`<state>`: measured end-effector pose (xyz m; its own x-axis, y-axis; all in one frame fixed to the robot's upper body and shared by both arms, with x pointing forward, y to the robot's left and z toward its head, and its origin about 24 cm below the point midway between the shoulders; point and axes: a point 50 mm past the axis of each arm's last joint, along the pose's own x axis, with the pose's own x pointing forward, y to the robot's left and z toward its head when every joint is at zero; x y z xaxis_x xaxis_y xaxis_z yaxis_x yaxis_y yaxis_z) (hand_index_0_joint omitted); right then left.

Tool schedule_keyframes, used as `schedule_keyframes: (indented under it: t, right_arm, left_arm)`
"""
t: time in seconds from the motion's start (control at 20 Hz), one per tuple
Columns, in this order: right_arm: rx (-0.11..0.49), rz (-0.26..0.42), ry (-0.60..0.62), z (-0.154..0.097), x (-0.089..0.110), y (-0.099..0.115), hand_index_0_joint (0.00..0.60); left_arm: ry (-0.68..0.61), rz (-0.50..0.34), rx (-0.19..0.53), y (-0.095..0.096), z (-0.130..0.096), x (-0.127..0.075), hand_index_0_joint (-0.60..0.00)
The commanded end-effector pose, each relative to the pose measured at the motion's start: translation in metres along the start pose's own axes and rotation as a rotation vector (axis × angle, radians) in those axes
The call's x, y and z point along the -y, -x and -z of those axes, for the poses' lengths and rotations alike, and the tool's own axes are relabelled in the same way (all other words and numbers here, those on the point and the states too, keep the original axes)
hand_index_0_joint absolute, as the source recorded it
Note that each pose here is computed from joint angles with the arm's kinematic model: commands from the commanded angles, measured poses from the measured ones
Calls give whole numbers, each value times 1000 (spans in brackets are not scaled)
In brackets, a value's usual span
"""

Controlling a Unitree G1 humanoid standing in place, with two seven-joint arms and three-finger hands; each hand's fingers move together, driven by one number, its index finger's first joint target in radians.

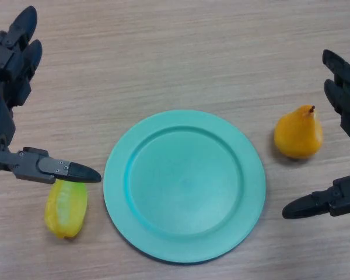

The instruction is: Pick up the yellow pear and place it on the plate

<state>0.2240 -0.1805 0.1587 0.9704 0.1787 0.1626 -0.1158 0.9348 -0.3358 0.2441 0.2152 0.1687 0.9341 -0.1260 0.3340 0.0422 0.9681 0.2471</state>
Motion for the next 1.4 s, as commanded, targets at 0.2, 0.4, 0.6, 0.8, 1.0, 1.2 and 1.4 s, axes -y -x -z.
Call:
schedule_keyframes:
  t: [0.2,0.4,0.6,0.8,1.0,1.2,1.4]
  right_arm:
    - [199,103,102,-29,17,4,0]
    - [199,105,86,-29,18,2,0]
    - [226,134,168,-21,27,-10,0]
    - [219,163,206,-6,38,-25,0]
    - [192,189,227,13,51,-42,0]
    - [156,206,256,35,61,-60,0]
    - [116,189,256,52,62,-76,0]
  left_arm:
    - [-50,-57,171,2,-31,-15,0]
    - [-54,-61,171,3,-31,-17,0]
    - [-82,-70,167,4,-31,-19,0]
    - [-82,-64,164,7,-30,-18,0]
    - [-79,-62,137,9,-29,-17,0]
    - [-48,-53,161,10,-34,-18,0]
    - [-33,-68,168,13,-36,-21,0]
